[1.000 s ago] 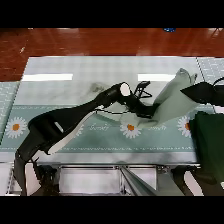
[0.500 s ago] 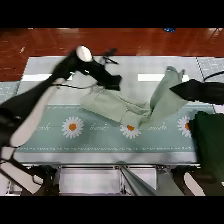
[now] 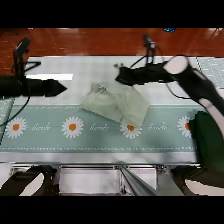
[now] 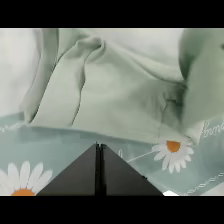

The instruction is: Fold the shirts.

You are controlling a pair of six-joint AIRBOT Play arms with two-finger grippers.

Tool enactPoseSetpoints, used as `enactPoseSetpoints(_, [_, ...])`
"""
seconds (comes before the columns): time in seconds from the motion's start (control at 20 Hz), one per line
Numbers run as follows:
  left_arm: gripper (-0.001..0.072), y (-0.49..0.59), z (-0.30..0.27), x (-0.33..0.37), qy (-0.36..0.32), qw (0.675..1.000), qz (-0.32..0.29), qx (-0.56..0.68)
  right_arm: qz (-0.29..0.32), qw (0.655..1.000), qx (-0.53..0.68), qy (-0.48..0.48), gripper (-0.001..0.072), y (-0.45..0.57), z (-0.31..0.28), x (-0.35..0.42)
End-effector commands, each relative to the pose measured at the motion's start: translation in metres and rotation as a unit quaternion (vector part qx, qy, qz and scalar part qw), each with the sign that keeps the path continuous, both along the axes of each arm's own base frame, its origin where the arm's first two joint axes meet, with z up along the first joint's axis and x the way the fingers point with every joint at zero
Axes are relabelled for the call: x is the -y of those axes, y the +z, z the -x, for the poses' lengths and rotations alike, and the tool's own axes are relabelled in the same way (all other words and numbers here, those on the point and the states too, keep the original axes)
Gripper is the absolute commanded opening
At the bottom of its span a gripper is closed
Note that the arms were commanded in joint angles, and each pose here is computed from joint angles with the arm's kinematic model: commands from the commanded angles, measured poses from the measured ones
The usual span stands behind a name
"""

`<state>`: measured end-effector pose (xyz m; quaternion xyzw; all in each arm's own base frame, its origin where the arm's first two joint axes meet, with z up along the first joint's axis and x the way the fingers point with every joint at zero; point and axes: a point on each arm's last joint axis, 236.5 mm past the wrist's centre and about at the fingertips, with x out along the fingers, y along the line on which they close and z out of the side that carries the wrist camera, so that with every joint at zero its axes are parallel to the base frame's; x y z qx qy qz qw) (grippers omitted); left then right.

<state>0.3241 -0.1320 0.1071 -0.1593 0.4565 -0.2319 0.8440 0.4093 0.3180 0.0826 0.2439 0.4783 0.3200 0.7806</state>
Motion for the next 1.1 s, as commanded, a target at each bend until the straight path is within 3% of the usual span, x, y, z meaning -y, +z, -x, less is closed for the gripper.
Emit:
enactPoseSetpoints(0.0, [0.0017, -0.038, 0.043, -0.011, 0.039, 0.999, 0.011, -0.009, -0.022, 0.998, -0.041, 0.031, 0.0025, -0.046, -0.013, -0.074])
enactPoseSetpoints(0.1, [0.0017, -0.058, 0.052, -0.007, 0.045, 0.998, 0.026, -0.031, -0.018, 0.997, -0.059, 0.046, 0.004, -0.074, -0.009, -0.099])
enactPoseSetpoints(0.2, [0.0017, -0.074, 0.052, -0.009, 0.059, 0.997, 0.031, -0.043, -0.011, 0.995, -0.082, 0.053, 0.041, -0.101, -0.003, -0.107])
enactPoseSetpoints(0.35, [0.0017, -0.082, 0.044, -0.013, 0.075, 0.996, 0.03, -0.04, -0.001, 0.987, -0.125, 0.098, 0.0408, -0.096, 0.022, -0.093])
enactPoseSetpoints(0.5, [0.0017, -0.068, 0.02, -0.03, 0.115, 0.993, 0.029, 0.003, 0.036, 0.985, -0.111, 0.126, 0.0407, -0.045, 0.026, -0.028])
enactPoseSetpoints(0.65, [0.0017, -0.052, 0.009, -0.047, 0.141, 0.989, 0.031, 0.021, 0.197, 0.979, -0.039, 0.037, 0.0407, 0.012, 0.015, 0.107])
enactPoseSetpoints(0.7, [0.0017, -0.051, 0.008, -0.048, 0.143, 0.989, 0.031, 0.022, 0.265, 0.964, -0.019, -0.03, 0.0407, 0.026, 0.016, 0.164])
enactPoseSetpoints(0.8, [0.0017, -0.053, 0.01, -0.046, 0.139, 0.99, 0.031, 0.017, 0.341, 0.925, -0.006, -0.169, 0.0407, 0.038, 0.035, 0.256])
enactPoseSetpoints(0.9, [0.0017, -0.055, 0.014, -0.043, 0.133, 0.99, 0.034, 0.01, 0.322, 0.909, -0.007, -0.264, 0.0407, 0.018, 0.061, 0.294])
enactPoseSetpoints(1.05, [0.0017, -0.056, 0.017, -0.039, 0.126, 0.992, 0.034, 0.004, 0.242, 0.919, -0.066, -0.306, 0.0407, -0.058, 0.093, 0.279])
